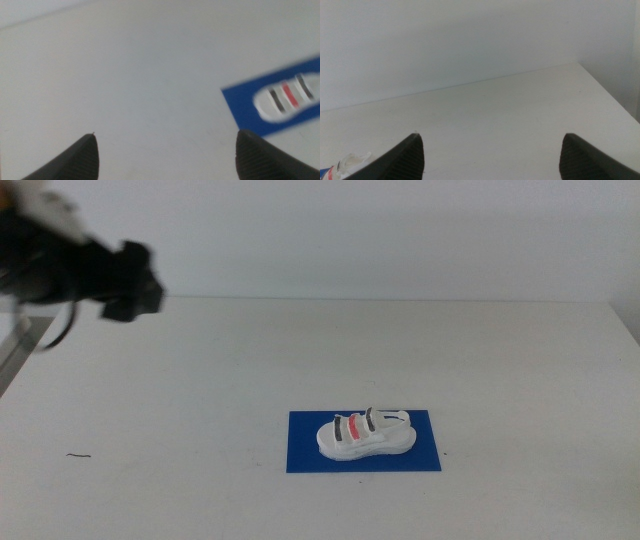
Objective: Use one arm to grab the shoe from the table and place it on the mat.
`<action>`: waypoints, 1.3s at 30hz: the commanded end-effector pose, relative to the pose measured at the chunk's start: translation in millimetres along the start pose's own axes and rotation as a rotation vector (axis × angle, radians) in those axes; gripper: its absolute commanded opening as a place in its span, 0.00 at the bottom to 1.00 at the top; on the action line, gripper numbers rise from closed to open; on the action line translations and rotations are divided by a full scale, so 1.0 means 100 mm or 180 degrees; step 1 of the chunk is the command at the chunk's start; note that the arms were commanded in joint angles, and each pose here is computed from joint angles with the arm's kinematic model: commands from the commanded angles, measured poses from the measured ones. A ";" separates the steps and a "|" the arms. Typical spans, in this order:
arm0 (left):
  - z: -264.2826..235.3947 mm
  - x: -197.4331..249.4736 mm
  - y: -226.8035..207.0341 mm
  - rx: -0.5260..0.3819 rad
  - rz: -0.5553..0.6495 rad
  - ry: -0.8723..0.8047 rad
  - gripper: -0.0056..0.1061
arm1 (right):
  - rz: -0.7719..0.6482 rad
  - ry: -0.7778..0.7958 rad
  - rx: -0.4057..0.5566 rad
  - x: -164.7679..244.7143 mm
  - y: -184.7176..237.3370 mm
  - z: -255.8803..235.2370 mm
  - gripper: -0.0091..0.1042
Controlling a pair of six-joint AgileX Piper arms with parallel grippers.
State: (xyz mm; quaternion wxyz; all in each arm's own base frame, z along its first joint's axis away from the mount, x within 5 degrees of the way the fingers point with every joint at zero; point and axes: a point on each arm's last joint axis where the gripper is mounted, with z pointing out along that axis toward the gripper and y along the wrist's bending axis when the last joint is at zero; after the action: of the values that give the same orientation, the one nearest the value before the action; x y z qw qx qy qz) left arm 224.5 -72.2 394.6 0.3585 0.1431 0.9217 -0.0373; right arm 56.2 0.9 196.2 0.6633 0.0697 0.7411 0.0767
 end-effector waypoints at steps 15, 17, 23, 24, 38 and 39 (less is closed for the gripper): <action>0.00 1.72 0.35 -0.0725 -0.0876 -0.2218 0.89 | -0.0034 -0.0032 -0.0003 0.00 0.00 0.00 0.78; 0.02 1.96 0.33 -0.0852 -0.0930 -0.2279 0.89 | -0.0034 -0.0032 -0.0003 0.00 0.00 0.00 0.78; 0.13 2.45 0.23 -0.0933 -0.0982 -0.2497 0.89 | -0.0034 -0.0032 -0.0003 0.00 0.00 0.00 0.78; 0.15 2.51 0.21 -0.0931 -0.0942 -0.2547 0.89 | -0.0034 -0.0032 -0.0003 0.00 0.00 0.00 0.78; 0.18 2.64 0.17 -0.0913 -0.0882 -0.2637 0.89 | -0.0034 -0.0032 -0.0003 0.00 0.00 0.00 0.78; 0.18 2.64 0.17 -0.0913 -0.0881 -0.2641 0.89 | -0.0034 -0.0032 -0.0003 0.00 0.00 0.00 0.78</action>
State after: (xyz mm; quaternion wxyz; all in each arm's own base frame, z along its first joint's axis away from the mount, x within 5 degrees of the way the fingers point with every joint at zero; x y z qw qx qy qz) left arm 56.7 4.0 202.5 0.6961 -0.0589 0.7155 -0.0076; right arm 56.2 0.9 196.2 0.6633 0.0697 0.7411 0.0767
